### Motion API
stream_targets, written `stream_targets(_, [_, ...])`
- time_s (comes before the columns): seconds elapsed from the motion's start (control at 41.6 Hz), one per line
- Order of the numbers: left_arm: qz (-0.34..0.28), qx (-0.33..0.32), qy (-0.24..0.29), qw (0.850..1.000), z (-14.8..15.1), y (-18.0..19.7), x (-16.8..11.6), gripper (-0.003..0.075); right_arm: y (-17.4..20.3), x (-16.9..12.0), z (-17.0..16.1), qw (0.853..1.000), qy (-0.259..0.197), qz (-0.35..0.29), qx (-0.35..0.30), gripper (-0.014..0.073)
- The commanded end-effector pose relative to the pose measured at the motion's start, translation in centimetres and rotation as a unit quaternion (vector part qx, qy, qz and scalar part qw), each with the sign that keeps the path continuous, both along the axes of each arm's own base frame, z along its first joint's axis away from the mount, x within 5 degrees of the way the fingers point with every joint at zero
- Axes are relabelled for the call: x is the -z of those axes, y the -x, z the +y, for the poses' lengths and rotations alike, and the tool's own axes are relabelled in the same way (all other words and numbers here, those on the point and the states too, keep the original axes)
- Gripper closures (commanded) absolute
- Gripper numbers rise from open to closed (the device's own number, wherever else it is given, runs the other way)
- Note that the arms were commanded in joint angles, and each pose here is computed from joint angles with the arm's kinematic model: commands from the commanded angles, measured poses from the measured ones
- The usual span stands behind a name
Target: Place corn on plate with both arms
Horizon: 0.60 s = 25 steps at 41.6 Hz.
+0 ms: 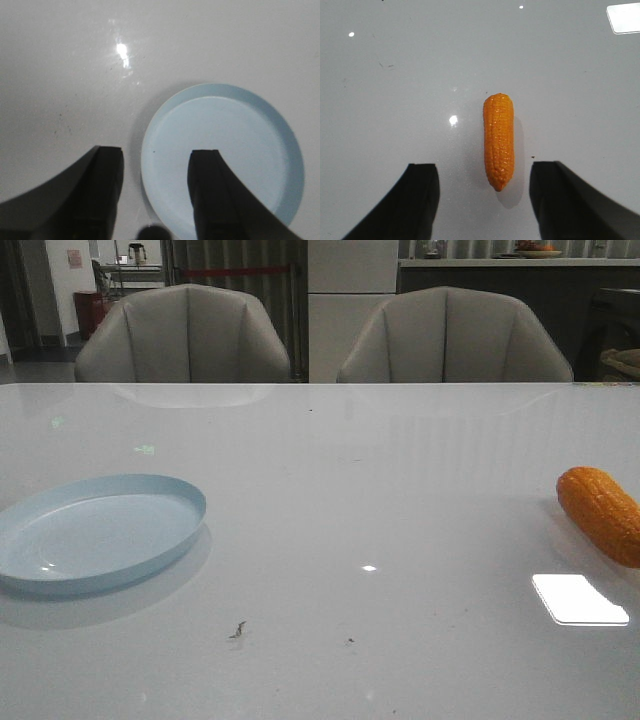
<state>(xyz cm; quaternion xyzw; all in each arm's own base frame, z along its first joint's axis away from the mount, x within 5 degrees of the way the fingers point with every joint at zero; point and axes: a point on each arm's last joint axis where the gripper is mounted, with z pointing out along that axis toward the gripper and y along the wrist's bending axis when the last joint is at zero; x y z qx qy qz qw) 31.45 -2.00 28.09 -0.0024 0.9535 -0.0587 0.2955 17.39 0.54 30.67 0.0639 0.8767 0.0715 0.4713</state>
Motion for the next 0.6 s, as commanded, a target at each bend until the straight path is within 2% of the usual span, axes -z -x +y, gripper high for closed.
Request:
stream_targets(0.0, [0.007, -0.013, 0.01, 1.0, 0.5, -1.7, -0.2, 0.0347, -0.4, -1.8, -0.2, 0.999, 0.004, -0.053, 0.007, 0.0087])
stream_targets(0.096, [0.057, -0.011, 0.011, 0.998, 0.4, -3.0, 2.0, 0.0347, -0.4, -1.8, -0.2, 0.999, 0.004, -0.053, 0.007, 0.0087])
stream_targets(0.216, [0.117, -0.018, 0.044, 0.992, -0.1, -4.2, 5.0, 0.0347, -0.4, -1.8, -0.2, 0.999, 0.004, -0.053, 0.007, 0.0087])
stream_targets(0.361, [0.152, -0.022, 0.051, 0.987, -0.2, -5.1, 7.5, 0.0347, -0.4, -1.8, -0.2, 0.999, 0.004, -0.053, 0.007, 0.0087])
stream_targets(0.577, [0.167, -0.024, 0.05, 0.984, -0.2, -5.4, 8.7, 0.0353, -0.4, -1.8, -0.2, 0.999, 0.004, -0.053, 0.007, 0.0087])
